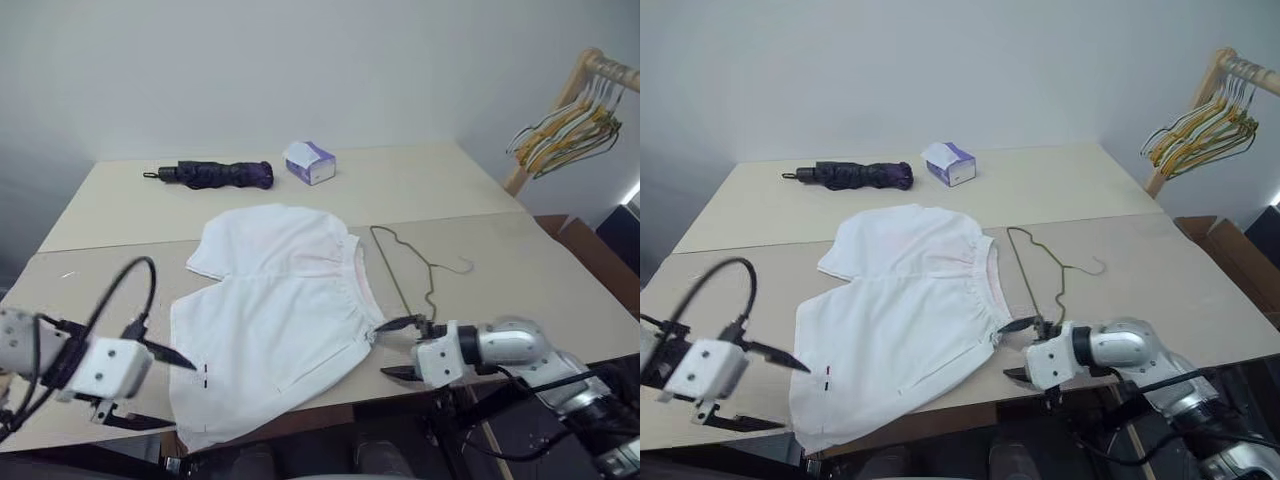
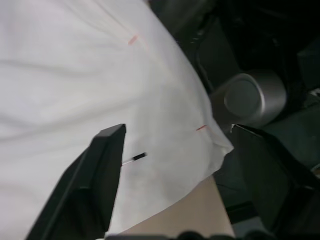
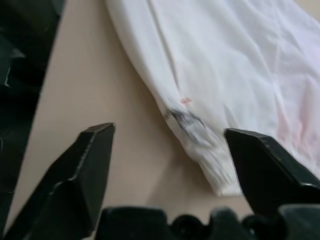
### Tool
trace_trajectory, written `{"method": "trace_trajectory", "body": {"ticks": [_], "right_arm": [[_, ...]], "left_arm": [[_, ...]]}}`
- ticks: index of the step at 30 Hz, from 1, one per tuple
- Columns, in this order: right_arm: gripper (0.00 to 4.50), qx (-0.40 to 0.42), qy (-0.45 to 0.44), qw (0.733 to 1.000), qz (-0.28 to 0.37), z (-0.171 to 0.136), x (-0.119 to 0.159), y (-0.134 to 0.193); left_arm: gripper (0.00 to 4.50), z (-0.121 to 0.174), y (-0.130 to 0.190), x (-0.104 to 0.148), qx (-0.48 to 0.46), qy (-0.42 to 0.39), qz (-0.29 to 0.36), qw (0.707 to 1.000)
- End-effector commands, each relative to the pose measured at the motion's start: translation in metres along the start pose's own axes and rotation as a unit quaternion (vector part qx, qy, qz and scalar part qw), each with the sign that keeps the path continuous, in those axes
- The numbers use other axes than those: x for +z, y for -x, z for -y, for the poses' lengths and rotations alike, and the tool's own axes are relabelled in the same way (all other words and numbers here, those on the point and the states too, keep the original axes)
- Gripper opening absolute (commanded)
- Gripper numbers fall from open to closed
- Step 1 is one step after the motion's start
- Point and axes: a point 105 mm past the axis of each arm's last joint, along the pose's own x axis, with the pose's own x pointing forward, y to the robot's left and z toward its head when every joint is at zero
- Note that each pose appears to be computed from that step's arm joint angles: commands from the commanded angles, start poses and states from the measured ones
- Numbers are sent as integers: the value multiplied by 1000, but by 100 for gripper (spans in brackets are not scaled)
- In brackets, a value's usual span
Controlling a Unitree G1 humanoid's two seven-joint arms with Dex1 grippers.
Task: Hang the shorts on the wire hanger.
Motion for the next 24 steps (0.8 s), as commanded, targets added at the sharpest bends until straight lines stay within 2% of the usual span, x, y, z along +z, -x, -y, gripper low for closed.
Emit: {"method": "trace_trajectory", "body": {"ticks": [1,5,8,12,17,20,24], "right_arm": [[450,-93,-65,993,-11,38,-1,29],[450,-209,-157,960,-105,65,-39,55],[450,-242,-196,932,-187,68,-65,61],[450,-255,-301,879,-267,59,-91,59],[450,-240,-399,831,-304,50,-103,48],[450,-233,-441,814,-298,51,-105,42],[362,-213,-466,804,-301,50,-106,36]], "left_arm": [[437,-21,12,11,62,7,51,997],[437,-58,7,39,152,18,146,977],[437,-77,-2,51,203,27,198,959],[437,-94,-16,64,232,36,237,942],[437,-92,-27,71,207,46,240,947],[437,-92,-27,68,209,44,231,949],[441,-93,-26,67,213,44,228,949]]}}
